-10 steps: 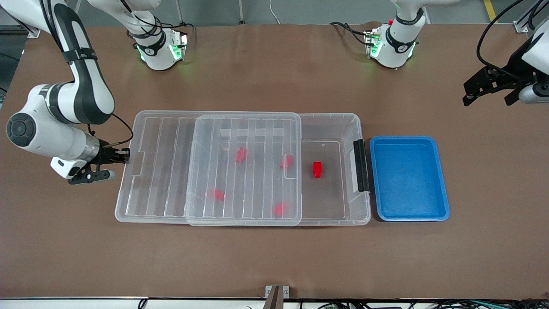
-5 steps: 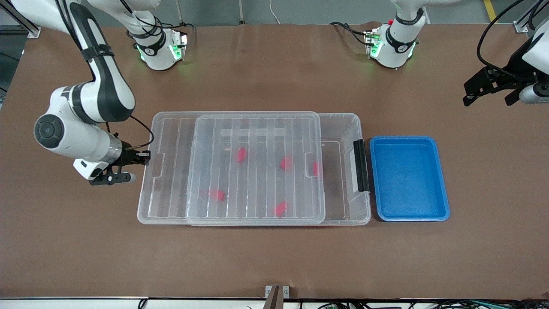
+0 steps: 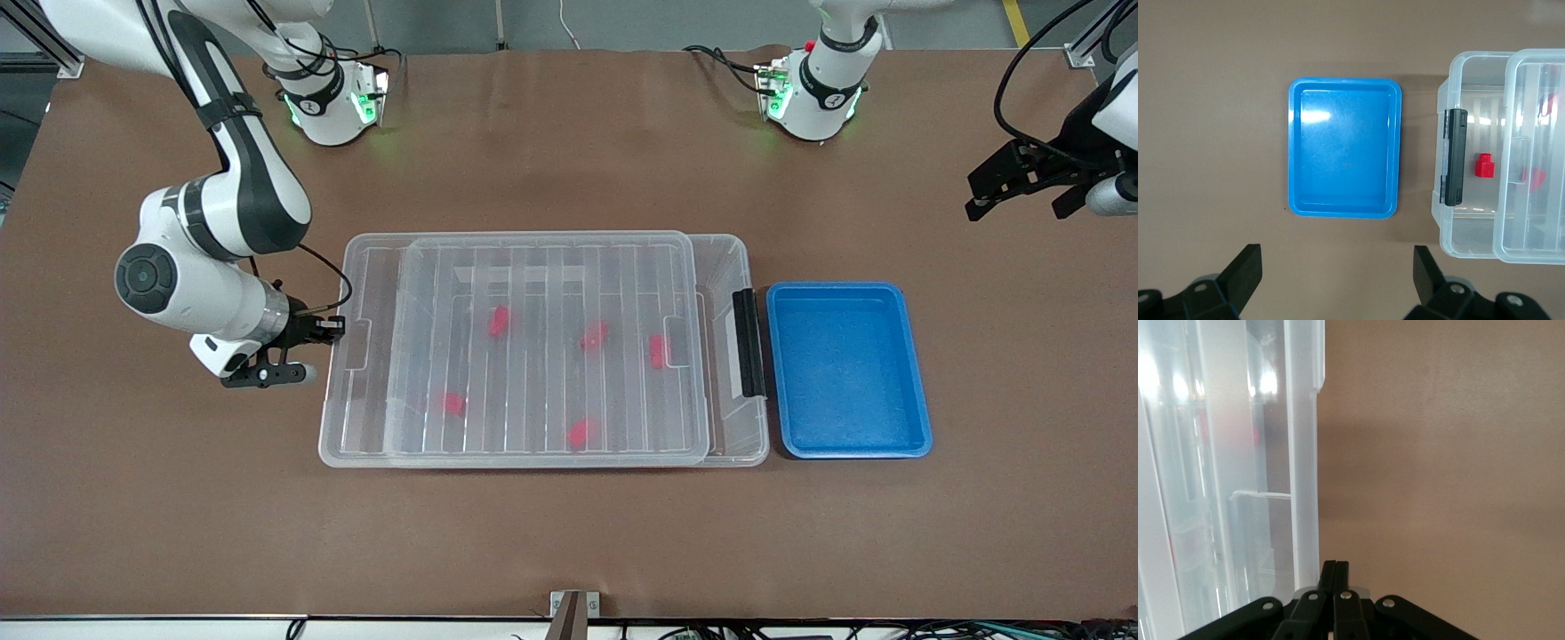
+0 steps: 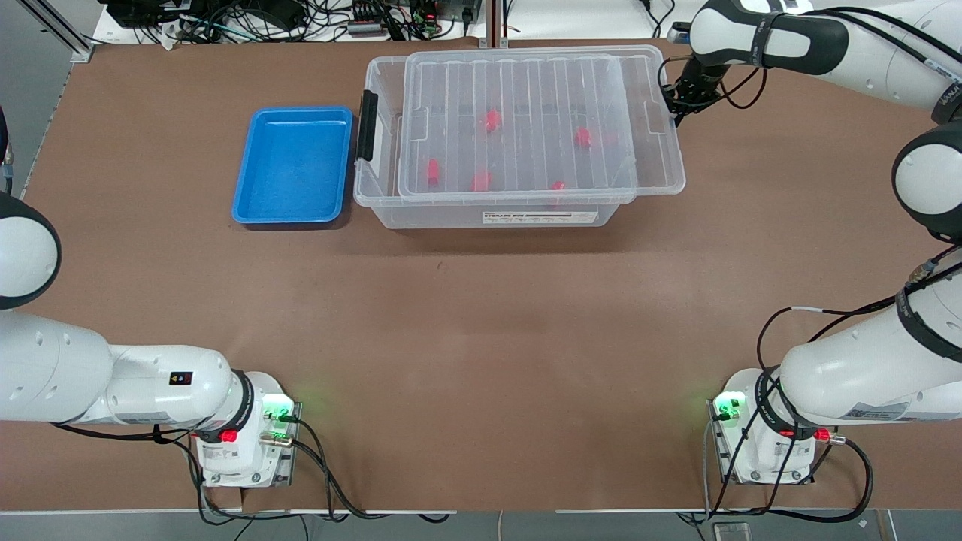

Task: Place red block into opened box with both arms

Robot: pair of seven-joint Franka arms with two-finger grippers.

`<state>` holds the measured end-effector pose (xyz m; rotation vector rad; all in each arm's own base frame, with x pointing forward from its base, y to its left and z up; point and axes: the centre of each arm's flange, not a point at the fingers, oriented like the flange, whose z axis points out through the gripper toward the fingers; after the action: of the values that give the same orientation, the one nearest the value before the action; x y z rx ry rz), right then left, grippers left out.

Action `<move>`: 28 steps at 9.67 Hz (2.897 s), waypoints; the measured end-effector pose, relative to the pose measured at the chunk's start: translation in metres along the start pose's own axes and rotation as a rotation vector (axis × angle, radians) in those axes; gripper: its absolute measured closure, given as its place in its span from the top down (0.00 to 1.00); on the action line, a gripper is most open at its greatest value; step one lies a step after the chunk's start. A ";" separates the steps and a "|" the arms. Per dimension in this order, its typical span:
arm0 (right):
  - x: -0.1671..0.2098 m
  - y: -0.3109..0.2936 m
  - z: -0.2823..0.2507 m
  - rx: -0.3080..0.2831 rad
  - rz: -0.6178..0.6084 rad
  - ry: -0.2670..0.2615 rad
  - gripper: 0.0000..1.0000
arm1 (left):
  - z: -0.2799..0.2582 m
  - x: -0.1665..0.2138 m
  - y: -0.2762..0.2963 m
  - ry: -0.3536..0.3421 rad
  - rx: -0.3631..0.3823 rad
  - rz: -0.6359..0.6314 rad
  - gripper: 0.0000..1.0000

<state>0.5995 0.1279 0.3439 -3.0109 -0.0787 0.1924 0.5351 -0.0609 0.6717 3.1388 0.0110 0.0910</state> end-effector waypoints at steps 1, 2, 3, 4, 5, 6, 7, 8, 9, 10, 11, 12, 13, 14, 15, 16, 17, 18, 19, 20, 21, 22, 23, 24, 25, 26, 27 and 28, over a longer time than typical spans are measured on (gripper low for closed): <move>0.001 -0.005 0.001 0.001 0.000 -0.001 0.01 | 0.000 0.000 0.000 0.000 0.000 0.000 1.00; 0.001 -0.010 0.001 0.001 -0.001 0.000 0.01 | 0.000 0.000 0.000 0.000 0.000 0.000 1.00; 0.002 -0.014 0.001 0.001 -0.003 0.001 0.01 | 0.000 0.000 0.000 -0.001 0.000 0.000 1.00; 0.002 -0.017 0.002 0.001 -0.004 0.001 0.01 | 0.002 0.000 0.000 -0.004 0.000 0.000 1.00; 0.002 -0.020 0.002 0.001 -0.005 0.000 0.01 | 0.005 0.001 0.000 -0.009 0.001 0.000 1.00; 0.002 -0.024 0.004 0.001 -0.004 -0.001 0.01 | 0.007 0.002 0.000 -0.013 0.001 0.000 1.00; 0.003 -0.029 0.004 0.002 -0.005 0.000 0.01 | 0.008 0.003 0.000 -0.016 0.001 0.000 1.00; 0.005 -0.032 0.005 0.003 -0.007 0.001 0.01 | 0.008 0.003 0.000 -0.016 0.001 0.000 1.00; 0.006 -0.033 0.004 0.004 -0.007 0.002 0.01 | 0.008 0.003 0.000 -0.016 0.001 0.000 1.00; 0.007 -0.033 0.004 0.005 -0.007 0.002 0.01 | 0.008 0.003 0.000 -0.015 0.001 0.000 1.00; 0.007 -0.033 0.004 0.005 -0.007 0.002 0.01 | 0.008 0.003 0.000 -0.015 0.001 0.000 1.00; 0.007 -0.033 0.004 0.005 -0.006 0.002 0.01 | 0.008 0.003 0.000 -0.015 0.001 0.000 1.00; 0.007 -0.034 0.005 0.005 -0.007 0.001 0.01 | 0.008 0.003 0.000 -0.015 0.001 0.000 1.00; 0.007 -0.035 0.006 0.005 -0.008 0.000 0.01 | 0.008 0.003 0.000 -0.015 0.001 0.001 1.00; 0.007 -0.036 0.005 0.005 -0.010 0.001 0.01 | 0.008 0.003 0.000 -0.015 0.001 0.000 1.00; 0.007 -0.036 0.005 0.005 -0.011 0.001 0.01 | 0.008 0.003 0.000 -0.016 0.001 0.000 1.00; 0.008 -0.037 0.005 0.005 -0.011 0.003 0.02 | 0.009 0.003 0.000 -0.016 0.001 0.000 1.00; 0.008 -0.034 0.004 0.003 -0.007 0.000 0.15 | 0.009 0.003 0.000 -0.016 0.001 0.000 1.00; 0.009 -0.026 0.002 -0.001 0.005 -0.013 0.29 | 0.009 0.004 -0.001 -0.016 0.001 0.000 1.00; 0.012 -0.012 -0.008 -0.008 0.026 -0.012 0.45 | 0.008 0.004 -0.001 -0.015 0.001 -0.001 1.00; 0.015 0.012 -0.035 -0.020 0.057 0.015 0.59 | 0.008 0.004 -0.001 -0.014 0.001 -0.001 1.00; 0.014 0.041 -0.071 -0.034 0.098 0.054 0.72 | 0.007 0.004 -0.001 -0.013 0.001 -0.001 1.00; 0.008 0.071 -0.111 -0.047 0.145 0.088 0.88 | 0.007 0.004 -0.001 -0.013 0.000 -0.001 1.00; 0.000 0.096 -0.151 -0.056 0.189 0.105 1.00 | 0.007 0.004 -0.001 -0.012 0.000 -0.001 1.00; -0.009 0.112 -0.186 -0.061 0.221 0.110 1.00 | 0.007 0.004 -0.001 -0.012 0.000 -0.001 1.00; -0.016 0.126 -0.215 -0.066 0.252 0.134 1.00 | 0.007 0.004 -0.001 -0.012 0.000 -0.003 1.00; -0.028 0.142 -0.243 -0.070 0.283 0.166 1.00 | 0.007 0.004 -0.003 -0.013 0.001 -0.007 1.00; -0.047 0.150 -0.271 -0.072 0.304 0.178 1.00 | 0.008 0.005 -0.009 -0.017 0.001 -0.016 1.00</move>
<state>0.5943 -0.0558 0.5975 -3.0803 0.3979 -0.0532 0.5402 -0.0524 0.6636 3.1402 0.0367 0.0641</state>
